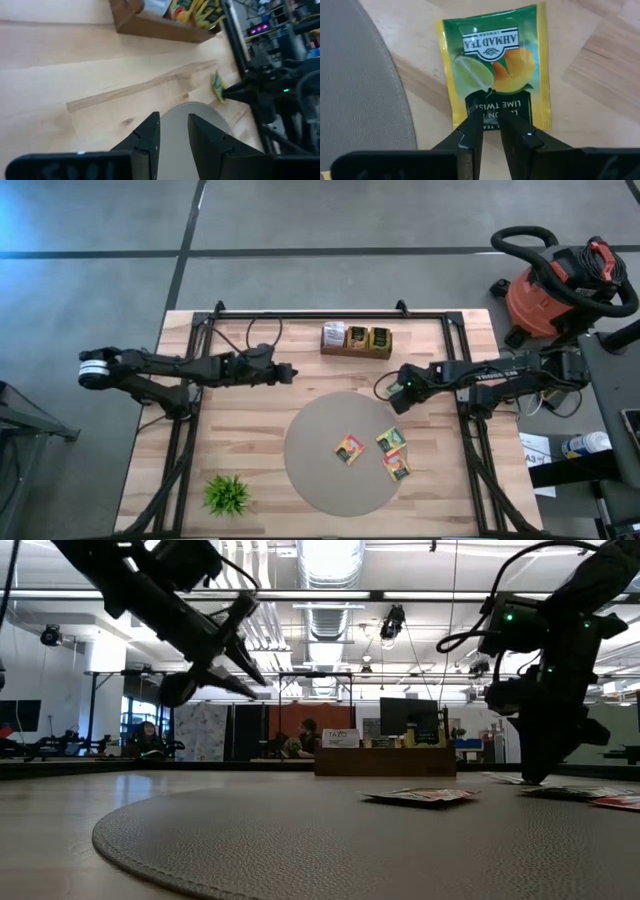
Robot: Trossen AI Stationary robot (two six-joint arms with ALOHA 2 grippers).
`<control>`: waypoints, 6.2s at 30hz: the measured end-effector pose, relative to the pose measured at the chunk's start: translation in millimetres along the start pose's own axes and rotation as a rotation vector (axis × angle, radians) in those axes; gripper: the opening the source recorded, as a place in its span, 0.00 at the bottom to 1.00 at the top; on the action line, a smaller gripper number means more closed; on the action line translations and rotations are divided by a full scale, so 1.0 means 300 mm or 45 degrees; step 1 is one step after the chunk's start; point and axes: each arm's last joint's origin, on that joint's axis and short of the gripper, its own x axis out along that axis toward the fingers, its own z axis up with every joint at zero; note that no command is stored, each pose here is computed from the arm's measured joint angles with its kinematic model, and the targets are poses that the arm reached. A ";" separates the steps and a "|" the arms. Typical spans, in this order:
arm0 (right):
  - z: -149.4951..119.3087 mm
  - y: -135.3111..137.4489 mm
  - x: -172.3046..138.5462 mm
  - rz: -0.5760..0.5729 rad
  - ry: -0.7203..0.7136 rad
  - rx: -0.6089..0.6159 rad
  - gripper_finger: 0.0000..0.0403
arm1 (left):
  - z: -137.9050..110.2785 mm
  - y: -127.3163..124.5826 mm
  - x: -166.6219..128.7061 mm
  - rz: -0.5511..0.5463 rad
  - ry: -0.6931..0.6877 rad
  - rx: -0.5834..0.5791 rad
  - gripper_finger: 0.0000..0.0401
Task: Pick & Place Tea
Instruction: Put the yellow tea bag into the right section of the wooden organizer
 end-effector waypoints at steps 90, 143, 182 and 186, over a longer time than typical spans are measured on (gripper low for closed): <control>0.292 0.421 0.243 0.557 -0.162 0.116 0.46 | -0.096 -0.018 0.443 0.159 0.551 1.225 0.23; 0.428 0.431 0.014 0.310 -0.471 -0.416 0.02 | -0.022 -0.147 0.312 0.019 0.357 0.931 0.23; 0.548 -0.005 -0.221 -0.121 -0.303 -0.954 0.02 | 0.094 -0.311 0.004 -0.062 -0.110 0.791 0.23; 0.527 -0.019 -0.192 -0.124 -0.260 -0.951 0.02 | 0.094 -0.311 0.004 -0.061 -0.109 0.792 0.23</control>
